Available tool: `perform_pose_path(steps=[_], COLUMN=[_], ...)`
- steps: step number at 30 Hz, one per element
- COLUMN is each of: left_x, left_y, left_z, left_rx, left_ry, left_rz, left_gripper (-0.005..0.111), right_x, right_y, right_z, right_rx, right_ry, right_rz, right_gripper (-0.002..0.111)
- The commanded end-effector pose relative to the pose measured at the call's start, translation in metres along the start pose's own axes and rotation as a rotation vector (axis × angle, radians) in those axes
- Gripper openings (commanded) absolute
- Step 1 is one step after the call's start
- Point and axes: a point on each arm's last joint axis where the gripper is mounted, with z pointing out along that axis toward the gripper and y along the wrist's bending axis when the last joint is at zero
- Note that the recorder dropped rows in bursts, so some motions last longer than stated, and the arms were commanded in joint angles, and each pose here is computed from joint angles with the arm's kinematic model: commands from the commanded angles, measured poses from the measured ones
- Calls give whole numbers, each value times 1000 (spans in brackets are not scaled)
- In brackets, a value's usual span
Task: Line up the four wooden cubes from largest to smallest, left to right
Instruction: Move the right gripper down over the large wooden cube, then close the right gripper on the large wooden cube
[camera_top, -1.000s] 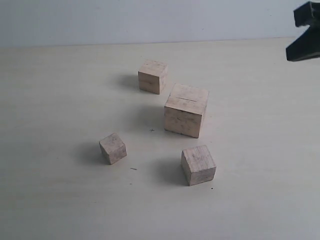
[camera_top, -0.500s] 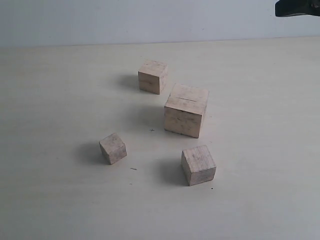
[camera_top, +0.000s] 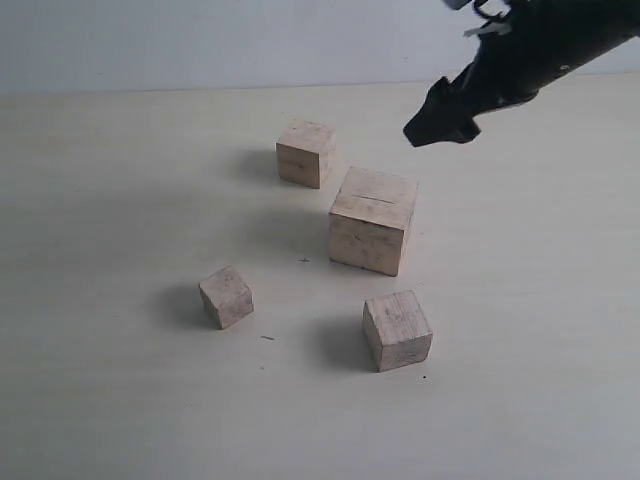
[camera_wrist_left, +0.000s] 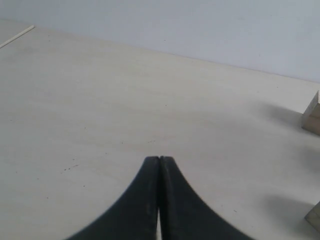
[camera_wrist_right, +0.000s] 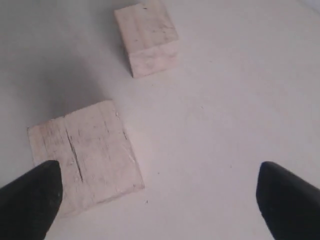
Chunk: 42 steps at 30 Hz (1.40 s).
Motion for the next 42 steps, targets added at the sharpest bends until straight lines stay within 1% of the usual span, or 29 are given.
perform_pose_path(steps=[1, 3, 5, 7, 9, 13, 16, 23, 28, 42], left_x=[0, 0, 0, 0, 0, 0, 0, 0, 0, 0], left_y=[0, 0, 0, 0, 0, 0, 0, 0, 0, 0], left_z=[0, 0, 0, 0, 0, 0, 0, 0, 0, 0], left_rx=[7, 7, 7, 7, 7, 7, 7, 7, 7, 7], left_ry=[-7, -7, -7, -7, -7, -7, -7, -7, -7, -7], left_rz=[2, 2, 2, 2, 2, 2, 2, 2, 2, 2], left_gripper=[0, 0, 0, 0, 0, 0, 0, 0, 0, 0], right_x=[-13, -15, -14, -18, -19, -15, -8, 0, 9, 12], right_y=[11, 14, 17, 20, 22, 22, 24, 22, 23, 26], right_z=[30, 39, 45, 48, 50, 55, 65, 79, 91, 93], right_rx=[10, 22, 1, -41, -64, -86, -136, -153, -200, -249], right_ry=[-16, -17, -22, -76, -98, -76, -54, -22, 8, 22], right_rz=[-234, -260, -277, -202, -197, -216, -256, -248, -249, -248], right_gripper=[105, 105, 105, 105, 105, 105, 105, 105, 105, 105])
